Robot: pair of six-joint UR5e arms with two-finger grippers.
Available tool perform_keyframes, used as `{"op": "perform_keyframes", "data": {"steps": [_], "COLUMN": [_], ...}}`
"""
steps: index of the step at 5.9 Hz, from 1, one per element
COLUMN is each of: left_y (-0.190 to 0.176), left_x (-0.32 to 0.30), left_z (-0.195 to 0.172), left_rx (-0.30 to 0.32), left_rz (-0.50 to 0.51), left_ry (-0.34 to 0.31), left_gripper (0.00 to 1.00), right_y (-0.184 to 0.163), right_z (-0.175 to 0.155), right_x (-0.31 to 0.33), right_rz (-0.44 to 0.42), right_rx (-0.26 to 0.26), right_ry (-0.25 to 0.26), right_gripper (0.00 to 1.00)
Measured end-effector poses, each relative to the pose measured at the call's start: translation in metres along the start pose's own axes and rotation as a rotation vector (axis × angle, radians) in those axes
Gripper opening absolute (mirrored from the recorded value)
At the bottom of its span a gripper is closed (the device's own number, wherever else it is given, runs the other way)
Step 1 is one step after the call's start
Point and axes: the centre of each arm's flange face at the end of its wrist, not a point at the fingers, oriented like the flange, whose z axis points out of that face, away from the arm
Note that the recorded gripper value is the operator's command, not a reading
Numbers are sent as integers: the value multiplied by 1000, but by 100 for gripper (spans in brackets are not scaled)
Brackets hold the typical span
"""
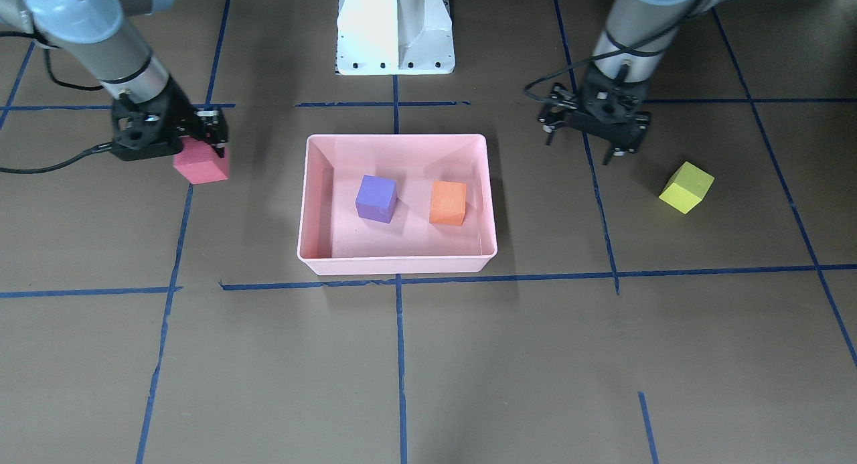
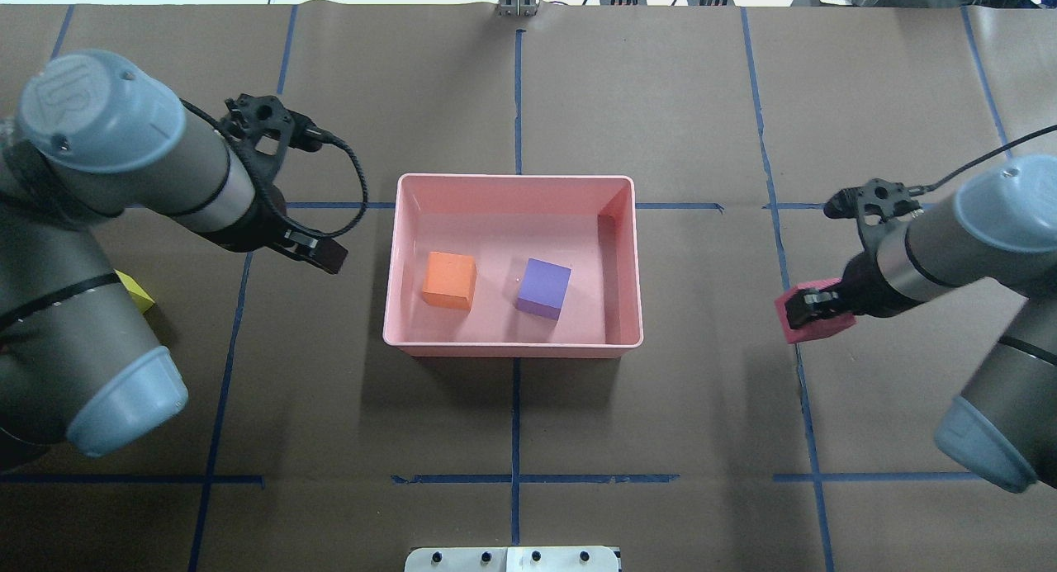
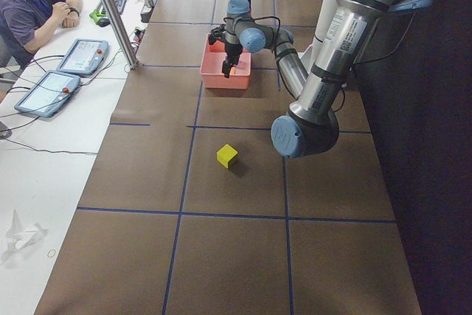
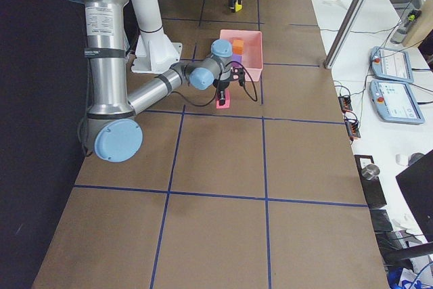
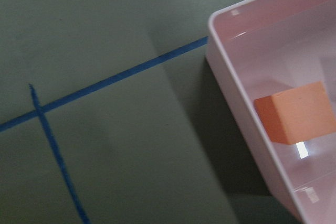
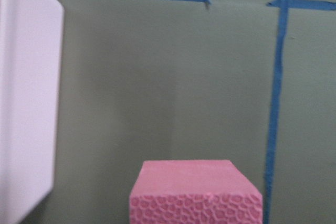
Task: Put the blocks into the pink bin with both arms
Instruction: 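Grasp the pink cube with the right gripper while the left gripper withdraws, then carry the pink cube into the bin and release it with the right gripper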
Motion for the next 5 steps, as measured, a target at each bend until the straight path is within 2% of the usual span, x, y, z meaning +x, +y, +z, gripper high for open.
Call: {"op": "perform_keyframes", "data": {"steps": [1, 2, 3, 4, 5], "left_y": [12, 28, 44, 59, 70], "left_x": [-37, -72, -102, -122, -135], "left_z": [1, 4, 6, 8, 10], "left_rx": [-14, -17, -12, -21, -36], "left_rz": [31, 62, 85, 102, 117], "left_ry": [-16, -14, -1, 12, 18], "left_gripper": [100, 100, 100, 100, 100], "right_y": [-14, -22, -26, -22, -15], "right_z": [-17, -24, -22, -13, -5], "right_x": [-54, -101, -144, -180, -202], "right_rz": [59, 118, 171, 230, 273], "right_rx": [-10, -16, -21, -12, 17], "right_ry": [4, -7, -15, -7, 7], "right_gripper": [32, 43, 99, 100, 100]}}
